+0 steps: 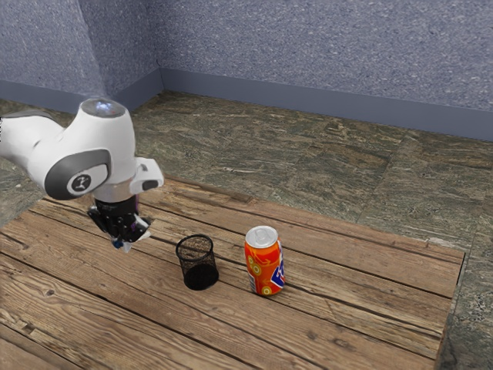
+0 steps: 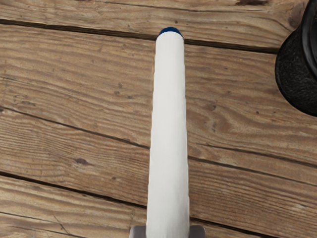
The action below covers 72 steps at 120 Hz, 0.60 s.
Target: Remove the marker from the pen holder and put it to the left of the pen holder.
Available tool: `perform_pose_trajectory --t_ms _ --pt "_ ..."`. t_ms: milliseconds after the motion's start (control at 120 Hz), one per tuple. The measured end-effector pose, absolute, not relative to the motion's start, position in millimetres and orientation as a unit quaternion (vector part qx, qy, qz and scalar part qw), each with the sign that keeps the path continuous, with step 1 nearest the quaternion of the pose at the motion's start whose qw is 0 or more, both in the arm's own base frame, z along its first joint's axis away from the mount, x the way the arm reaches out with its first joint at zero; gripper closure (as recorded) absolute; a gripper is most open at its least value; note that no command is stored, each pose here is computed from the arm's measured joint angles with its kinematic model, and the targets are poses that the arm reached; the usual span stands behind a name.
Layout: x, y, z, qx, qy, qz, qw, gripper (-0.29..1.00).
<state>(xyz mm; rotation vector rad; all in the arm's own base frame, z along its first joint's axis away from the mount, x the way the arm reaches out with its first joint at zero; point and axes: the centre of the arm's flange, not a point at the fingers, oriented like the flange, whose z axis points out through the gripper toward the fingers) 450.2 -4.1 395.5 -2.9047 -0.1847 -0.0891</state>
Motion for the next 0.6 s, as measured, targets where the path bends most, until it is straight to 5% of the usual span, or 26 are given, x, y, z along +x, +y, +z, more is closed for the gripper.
perform_pose_trajectory --t_ms 275,600 --pt "462.0 2.0 354.6 -0.977 0.058 -0.166 0.123 0.79" --pt "470.5 35.6 338.1 -0.969 0.08 -0.205 0.115 0.79"
